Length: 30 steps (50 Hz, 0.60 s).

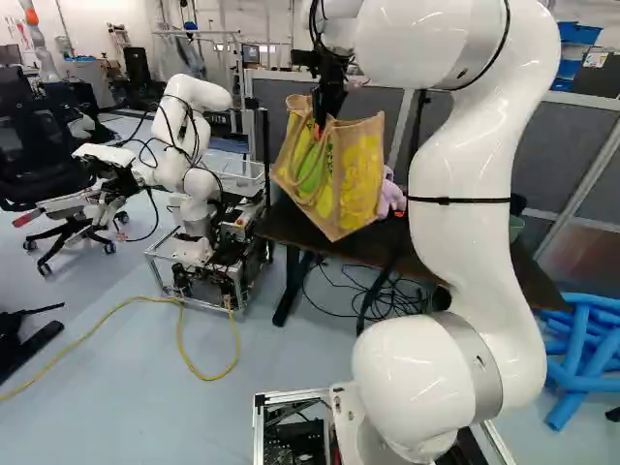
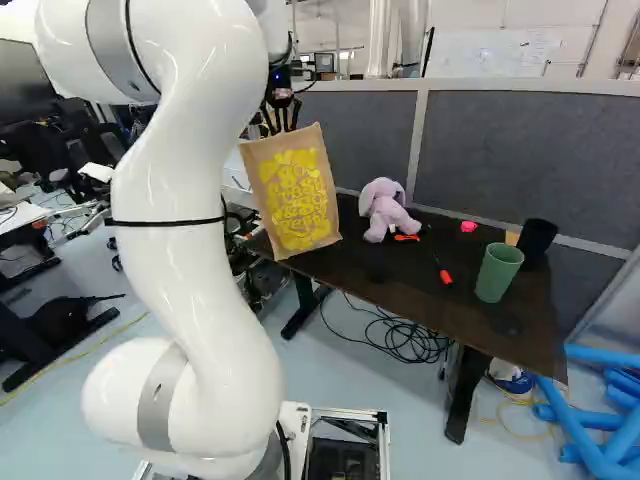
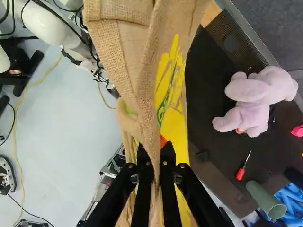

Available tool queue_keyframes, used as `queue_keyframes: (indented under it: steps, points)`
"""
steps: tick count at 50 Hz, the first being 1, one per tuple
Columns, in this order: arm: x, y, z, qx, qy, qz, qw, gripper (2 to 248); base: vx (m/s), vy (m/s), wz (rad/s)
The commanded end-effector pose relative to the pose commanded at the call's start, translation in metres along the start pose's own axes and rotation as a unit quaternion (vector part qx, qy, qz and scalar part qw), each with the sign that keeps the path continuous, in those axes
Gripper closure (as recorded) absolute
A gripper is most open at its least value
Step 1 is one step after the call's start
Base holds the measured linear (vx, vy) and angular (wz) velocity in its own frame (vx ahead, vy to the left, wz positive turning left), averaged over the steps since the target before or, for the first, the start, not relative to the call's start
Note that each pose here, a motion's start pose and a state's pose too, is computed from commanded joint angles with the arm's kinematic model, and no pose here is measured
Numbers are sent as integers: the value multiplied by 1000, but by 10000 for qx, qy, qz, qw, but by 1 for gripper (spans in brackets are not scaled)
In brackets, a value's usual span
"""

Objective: Pick up the bag on the ground and place it on the table

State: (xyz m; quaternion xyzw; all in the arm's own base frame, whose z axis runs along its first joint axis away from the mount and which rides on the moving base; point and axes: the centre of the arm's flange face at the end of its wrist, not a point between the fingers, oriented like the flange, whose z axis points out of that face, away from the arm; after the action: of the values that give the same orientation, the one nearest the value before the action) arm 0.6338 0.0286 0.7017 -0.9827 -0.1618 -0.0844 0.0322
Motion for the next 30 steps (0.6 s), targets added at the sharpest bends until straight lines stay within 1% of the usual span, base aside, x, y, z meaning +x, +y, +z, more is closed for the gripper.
queue_keyframes:
  steps: [17,30]
  points:
    - [24,16,29,221,-5,157,9996,226,0,0,0]
    - [40,34,52,347,7,305,9989,226,0,0,0]
